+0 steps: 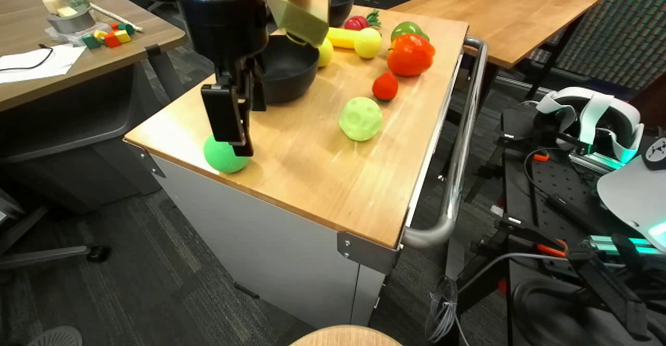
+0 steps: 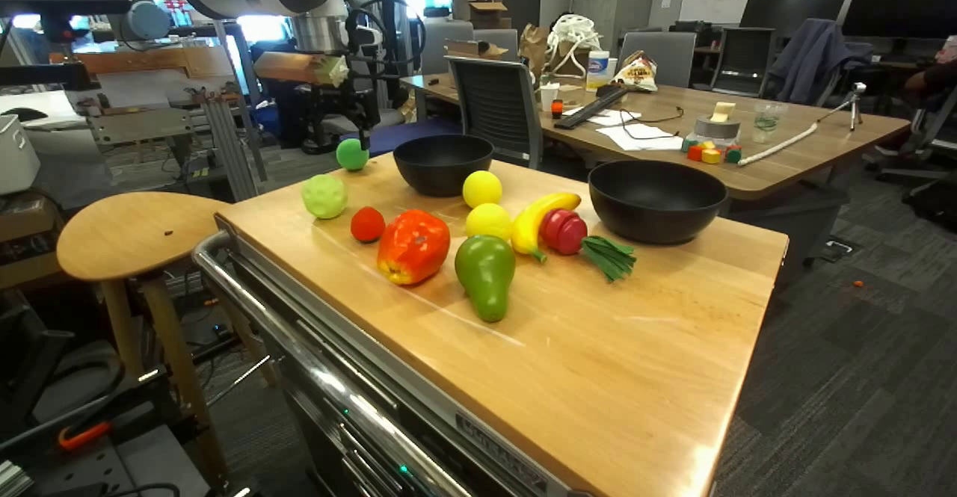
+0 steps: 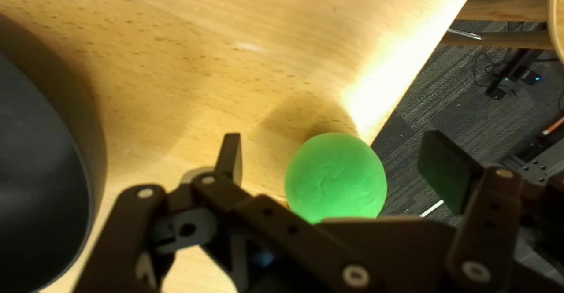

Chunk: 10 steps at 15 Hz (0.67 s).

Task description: Put the fruits and vegetables in the left bowl then put the remaining fruits and vegetables in the right bowl

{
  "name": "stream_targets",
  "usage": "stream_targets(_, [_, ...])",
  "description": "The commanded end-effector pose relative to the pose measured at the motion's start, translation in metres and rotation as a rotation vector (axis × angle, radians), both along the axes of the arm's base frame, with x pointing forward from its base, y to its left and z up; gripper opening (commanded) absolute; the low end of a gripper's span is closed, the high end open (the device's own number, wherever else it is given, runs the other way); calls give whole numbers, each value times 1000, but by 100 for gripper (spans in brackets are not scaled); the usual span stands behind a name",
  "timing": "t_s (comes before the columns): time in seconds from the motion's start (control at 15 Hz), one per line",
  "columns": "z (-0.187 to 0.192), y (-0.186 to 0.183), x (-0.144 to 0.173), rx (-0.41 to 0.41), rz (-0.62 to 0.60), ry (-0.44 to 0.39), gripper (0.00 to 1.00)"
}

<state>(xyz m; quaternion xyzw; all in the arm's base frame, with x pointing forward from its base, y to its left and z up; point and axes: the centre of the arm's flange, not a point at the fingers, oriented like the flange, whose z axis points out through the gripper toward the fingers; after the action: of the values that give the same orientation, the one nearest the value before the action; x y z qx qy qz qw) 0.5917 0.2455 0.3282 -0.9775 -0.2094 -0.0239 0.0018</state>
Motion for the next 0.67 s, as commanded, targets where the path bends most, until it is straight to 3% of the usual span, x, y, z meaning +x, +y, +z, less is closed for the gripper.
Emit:
stream_targets(0.0, [-4,24,11,14,23,-32,100])
stream_targets(0.2, [-12,37,18,3,46,-64,100])
stream_targets(0.27, [-15,40,21,-3,50,-76,96])
stream_targets(0.47, [-26,38,31,-50,41,-96,77])
stream_targets(0.6, [-33,33,35,-76,22,-98,56])
